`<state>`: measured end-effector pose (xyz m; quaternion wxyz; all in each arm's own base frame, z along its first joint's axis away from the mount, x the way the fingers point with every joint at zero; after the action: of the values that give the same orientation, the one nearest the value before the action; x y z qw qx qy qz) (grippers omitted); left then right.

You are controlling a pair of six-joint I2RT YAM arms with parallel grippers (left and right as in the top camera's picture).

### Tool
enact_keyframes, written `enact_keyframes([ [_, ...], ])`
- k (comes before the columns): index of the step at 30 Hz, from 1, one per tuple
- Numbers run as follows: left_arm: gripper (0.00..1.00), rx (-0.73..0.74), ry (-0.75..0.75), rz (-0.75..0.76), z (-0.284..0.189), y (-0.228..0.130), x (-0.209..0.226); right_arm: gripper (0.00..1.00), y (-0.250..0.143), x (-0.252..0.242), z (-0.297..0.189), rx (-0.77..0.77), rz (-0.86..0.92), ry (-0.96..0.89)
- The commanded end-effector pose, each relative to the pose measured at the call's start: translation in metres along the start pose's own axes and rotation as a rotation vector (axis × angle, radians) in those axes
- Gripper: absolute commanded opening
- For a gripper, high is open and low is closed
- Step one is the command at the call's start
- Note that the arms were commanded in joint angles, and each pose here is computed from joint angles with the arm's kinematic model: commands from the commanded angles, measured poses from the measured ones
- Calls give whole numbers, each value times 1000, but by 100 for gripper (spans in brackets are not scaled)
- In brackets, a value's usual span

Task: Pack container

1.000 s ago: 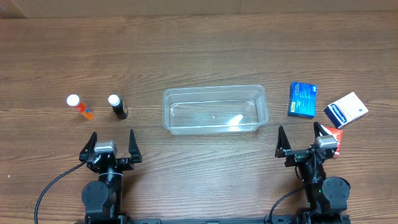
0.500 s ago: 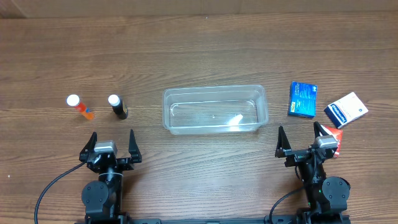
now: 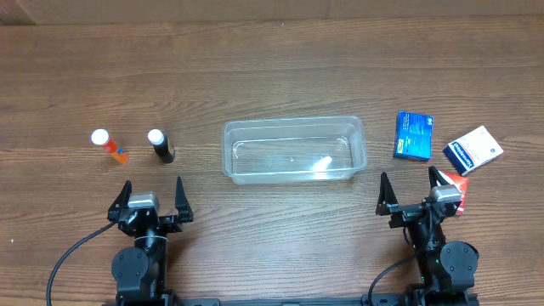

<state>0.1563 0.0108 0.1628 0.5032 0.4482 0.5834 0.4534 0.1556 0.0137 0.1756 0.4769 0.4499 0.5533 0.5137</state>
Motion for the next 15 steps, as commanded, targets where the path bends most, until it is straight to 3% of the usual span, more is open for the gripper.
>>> enact_keyframes([
  [1, 100, -11, 10, -7, 0, 1, 1, 100, -3, -1, 0, -1, 9, -6],
  [8, 100, -28, -87, -106, -1, 7, -8, 99, -2, -1, 0, -3, 179, -5],
  [15, 100, -134, -128, -127, -19, 64, -19, 100, 35, -2, -8, -51, 213, -3],
])
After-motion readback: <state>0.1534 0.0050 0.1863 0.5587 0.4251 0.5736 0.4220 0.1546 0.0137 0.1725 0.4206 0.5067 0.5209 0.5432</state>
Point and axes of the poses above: each gripper's point midway between its finger pads, its own z axis out along the fingers, its own x axis along the line the jaws close on, y = z × x, the point moved 9 cm from there along -z, back along the fingers, and after that the axes turned 9 degrees about -z, right-handed, at the moved point
